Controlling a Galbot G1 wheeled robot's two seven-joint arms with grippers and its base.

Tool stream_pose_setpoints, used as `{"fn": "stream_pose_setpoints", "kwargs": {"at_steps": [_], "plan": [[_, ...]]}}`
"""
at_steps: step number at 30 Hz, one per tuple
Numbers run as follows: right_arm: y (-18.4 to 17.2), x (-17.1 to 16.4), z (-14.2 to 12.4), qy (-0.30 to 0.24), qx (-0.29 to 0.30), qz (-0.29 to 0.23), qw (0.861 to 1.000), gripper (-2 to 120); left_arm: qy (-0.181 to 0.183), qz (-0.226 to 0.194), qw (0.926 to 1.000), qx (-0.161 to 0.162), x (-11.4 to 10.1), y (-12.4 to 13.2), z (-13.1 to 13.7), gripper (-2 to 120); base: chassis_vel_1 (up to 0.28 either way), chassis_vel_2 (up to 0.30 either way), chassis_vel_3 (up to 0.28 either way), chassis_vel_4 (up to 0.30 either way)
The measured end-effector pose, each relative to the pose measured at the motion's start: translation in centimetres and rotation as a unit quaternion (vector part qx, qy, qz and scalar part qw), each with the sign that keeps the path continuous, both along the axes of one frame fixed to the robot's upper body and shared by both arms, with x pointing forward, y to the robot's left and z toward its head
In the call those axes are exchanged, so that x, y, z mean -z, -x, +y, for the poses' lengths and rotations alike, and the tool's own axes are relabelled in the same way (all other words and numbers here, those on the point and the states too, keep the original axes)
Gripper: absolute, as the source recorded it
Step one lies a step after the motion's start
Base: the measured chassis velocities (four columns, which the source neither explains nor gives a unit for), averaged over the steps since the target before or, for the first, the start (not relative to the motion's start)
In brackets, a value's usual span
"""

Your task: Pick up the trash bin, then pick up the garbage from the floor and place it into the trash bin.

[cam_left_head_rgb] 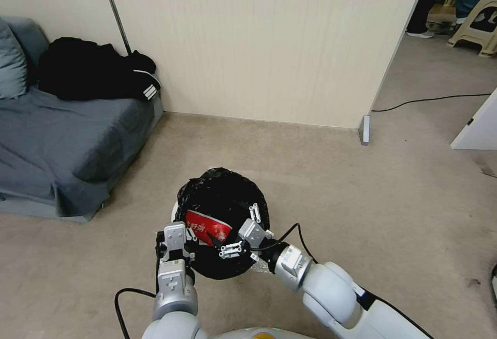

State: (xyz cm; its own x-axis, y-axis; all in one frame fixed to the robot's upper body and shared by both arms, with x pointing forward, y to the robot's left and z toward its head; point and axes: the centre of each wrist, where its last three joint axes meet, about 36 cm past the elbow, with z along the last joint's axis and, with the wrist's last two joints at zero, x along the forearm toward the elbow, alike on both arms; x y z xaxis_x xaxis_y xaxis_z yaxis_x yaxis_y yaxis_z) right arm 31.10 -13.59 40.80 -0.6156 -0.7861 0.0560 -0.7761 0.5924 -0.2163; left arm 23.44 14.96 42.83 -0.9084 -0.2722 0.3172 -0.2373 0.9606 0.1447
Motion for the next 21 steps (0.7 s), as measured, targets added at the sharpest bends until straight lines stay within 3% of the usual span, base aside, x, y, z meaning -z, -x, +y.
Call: {"fn": "stream_pose_setpoints", "kwargs": {"at_steps": [7,9,10,12,21], "plan": [[2.3,-3.3,-1.0,-0.043,0.053,-0.061,0.996,100,-0.007,0.007,0.9999,-0.006,0.9,-0.1,0.4,1,0.0,0.0,0.0,0.0],[3.5,-4.6,-0.4,-0.093,0.108,-0.078,0.987,100,-0.007,0.009,0.9999,-0.006,1.1,0.0,0.4,1,0.0,0.0,0.0,0.0],[3.5,-4.6,-0.4,-0.093,0.108,-0.078,0.987,100,-0.007,0.009,0.9999,-0.006,1.1,0.0,0.4,1,0.0,0.0,0.0,0.0],[4.1,-5.4,-0.4,-0.125,0.164,-0.092,0.974,100,-0.01,0.009,0.9999,-0.006,1.2,0.1,0.5,1,0.0,0.0,0.0,0.0],[6.2,-4.5,-1.9,-0.121,0.28,-0.13,0.943,100,-0.01,-0.009,0.9999,-0.01,1.0,0.5,0.8,1,0.0,0.0,0.0,0.0]]}}
